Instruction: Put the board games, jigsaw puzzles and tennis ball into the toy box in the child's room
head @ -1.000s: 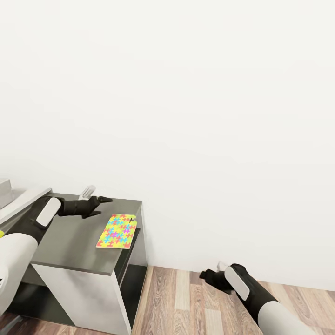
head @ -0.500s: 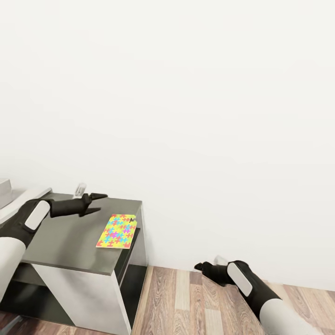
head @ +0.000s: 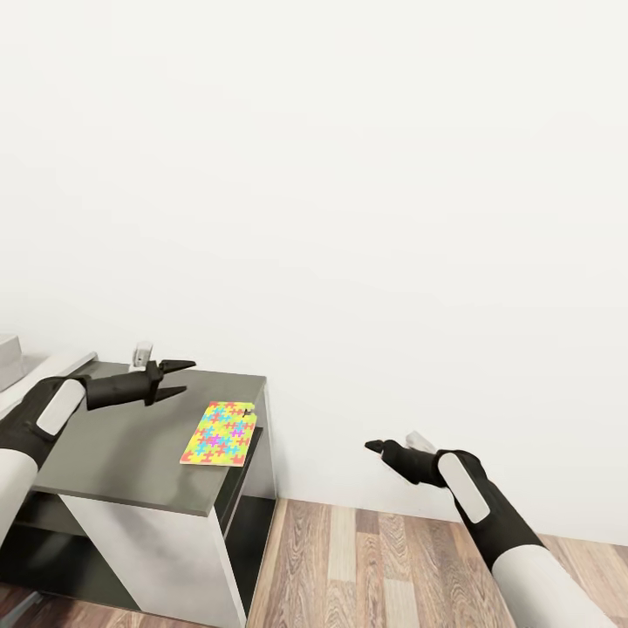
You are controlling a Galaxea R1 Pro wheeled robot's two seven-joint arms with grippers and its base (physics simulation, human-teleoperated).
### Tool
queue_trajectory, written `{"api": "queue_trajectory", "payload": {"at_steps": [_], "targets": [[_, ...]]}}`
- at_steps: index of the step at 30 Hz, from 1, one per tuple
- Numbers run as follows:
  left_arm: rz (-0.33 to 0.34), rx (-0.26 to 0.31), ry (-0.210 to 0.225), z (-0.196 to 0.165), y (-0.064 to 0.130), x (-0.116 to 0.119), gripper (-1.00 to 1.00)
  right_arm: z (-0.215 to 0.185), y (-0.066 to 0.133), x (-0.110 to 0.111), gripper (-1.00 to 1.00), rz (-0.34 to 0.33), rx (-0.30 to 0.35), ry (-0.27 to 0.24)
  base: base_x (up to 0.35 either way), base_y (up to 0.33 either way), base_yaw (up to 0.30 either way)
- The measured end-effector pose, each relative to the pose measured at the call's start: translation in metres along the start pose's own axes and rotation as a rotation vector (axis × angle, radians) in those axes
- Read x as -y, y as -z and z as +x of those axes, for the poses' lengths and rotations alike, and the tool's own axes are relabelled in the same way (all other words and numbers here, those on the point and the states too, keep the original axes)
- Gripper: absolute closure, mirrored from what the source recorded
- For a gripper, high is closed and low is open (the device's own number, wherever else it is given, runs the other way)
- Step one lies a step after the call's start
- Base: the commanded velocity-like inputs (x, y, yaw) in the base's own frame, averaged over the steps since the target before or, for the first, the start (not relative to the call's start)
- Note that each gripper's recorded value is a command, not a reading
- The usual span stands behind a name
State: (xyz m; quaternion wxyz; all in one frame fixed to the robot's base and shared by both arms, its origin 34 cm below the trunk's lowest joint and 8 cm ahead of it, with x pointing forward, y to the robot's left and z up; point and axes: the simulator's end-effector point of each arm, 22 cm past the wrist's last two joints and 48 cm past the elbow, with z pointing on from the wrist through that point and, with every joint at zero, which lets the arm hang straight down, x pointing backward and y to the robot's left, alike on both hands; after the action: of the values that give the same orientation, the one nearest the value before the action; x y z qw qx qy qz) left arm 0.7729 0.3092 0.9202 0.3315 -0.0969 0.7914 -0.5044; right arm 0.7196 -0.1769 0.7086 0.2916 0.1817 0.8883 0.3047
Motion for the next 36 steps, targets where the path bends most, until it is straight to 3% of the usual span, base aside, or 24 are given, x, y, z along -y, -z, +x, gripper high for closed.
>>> {"api": "queue_trajectory", "payload": {"at_steps": [11, 30, 34, 36], "targets": [[0.005, 0.001, 0.001, -0.001, 0.002, 0.001, -1.00, -0.002, 0.001, -0.026, -1.00, -0.052, 0.009, -0.005, 0.000, 0.000, 0.000], [-0.018, 0.017, -0.002, -0.011, 0.021, -0.006, -1.00, 0.002, -0.001, -0.032, -1.00, -0.080, 0.003, -0.032, 0.000, 0.000, 0.000], [0.032, 0.023, -0.007, -0.014, 0.027, 0.005, -1.00, 0.001, 0.000, -0.036, -1.00, -0.094, 0.004, -0.034, 0.000, 0.000, 0.000], [0.082, 0.024, -0.011, -0.015, 0.031, 0.016, -1.00, 0.001, 0.001, -0.045, -1.00, -0.135, 0.005, -0.037, 0.000, 0.000, 0.000]]}}
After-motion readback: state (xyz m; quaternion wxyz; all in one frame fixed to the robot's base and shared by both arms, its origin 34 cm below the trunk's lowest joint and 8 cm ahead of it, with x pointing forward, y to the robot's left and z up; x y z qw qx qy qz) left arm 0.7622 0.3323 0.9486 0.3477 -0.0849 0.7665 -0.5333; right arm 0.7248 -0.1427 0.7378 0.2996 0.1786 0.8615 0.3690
